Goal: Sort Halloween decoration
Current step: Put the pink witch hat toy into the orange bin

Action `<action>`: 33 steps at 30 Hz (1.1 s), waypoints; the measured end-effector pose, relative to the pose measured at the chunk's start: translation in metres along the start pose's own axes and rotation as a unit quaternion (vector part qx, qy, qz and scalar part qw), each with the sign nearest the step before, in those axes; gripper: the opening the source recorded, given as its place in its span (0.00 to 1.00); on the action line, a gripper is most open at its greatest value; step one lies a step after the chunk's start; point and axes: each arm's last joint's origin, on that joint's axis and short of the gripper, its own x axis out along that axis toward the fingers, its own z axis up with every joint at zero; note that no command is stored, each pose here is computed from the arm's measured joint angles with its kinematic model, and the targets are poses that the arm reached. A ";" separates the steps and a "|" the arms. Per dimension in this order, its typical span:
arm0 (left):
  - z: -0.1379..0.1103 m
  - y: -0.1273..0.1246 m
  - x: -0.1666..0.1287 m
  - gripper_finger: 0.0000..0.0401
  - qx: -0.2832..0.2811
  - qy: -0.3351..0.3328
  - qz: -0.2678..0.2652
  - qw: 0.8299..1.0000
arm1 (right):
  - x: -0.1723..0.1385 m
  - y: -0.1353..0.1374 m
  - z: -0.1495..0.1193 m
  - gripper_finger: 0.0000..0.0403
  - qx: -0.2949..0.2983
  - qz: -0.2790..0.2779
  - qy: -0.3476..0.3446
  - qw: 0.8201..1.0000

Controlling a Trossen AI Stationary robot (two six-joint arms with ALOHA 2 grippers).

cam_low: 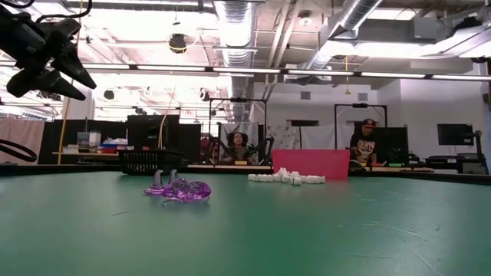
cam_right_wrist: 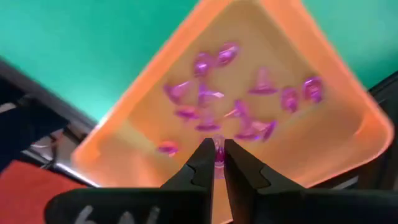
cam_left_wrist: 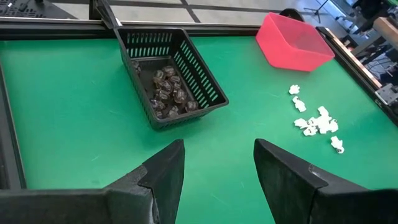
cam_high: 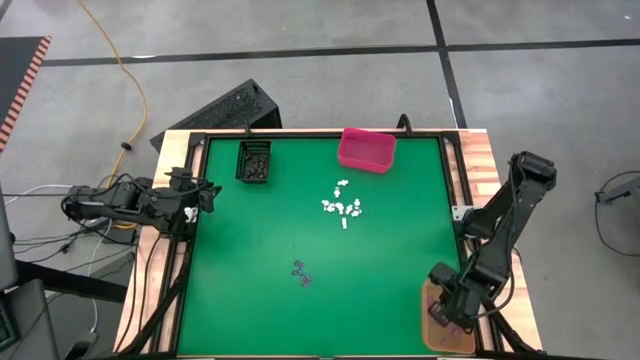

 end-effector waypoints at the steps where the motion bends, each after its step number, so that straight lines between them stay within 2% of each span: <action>1: 0.000 0.000 0.000 0.46 0.000 0.000 0.000 1.000 | 0.002 -0.002 0.001 0.13 -0.002 -0.006 -0.002 1.000; 13: 0.000 0.001 0.000 0.46 0.003 0.000 0.004 1.000 | 0.003 -0.004 0.002 0.34 -0.049 -0.011 -0.002 0.999; 19: 0.000 0.001 0.000 0.46 0.003 -0.002 0.005 1.000 | -0.005 0.012 0.015 0.39 -0.060 0.070 0.001 0.996; 22: 0.000 0.001 0.000 0.46 0.003 -0.003 0.006 1.000 | -0.011 0.028 0.034 0.39 -0.067 0.137 -0.026 0.988; 25: 0.000 0.001 0.000 0.46 0.003 -0.003 0.006 1.000 | -0.016 0.042 0.063 0.39 -0.081 0.182 -0.090 0.976; 28: 0.000 0.001 0.000 0.46 0.003 -0.003 0.006 1.000 | -0.019 0.050 0.097 0.39 -0.106 0.194 -0.165 0.961; 33: 0.000 0.001 0.000 0.46 0.003 -0.003 0.006 1.000 | -0.014 0.065 0.153 0.39 -0.197 0.193 -0.258 0.926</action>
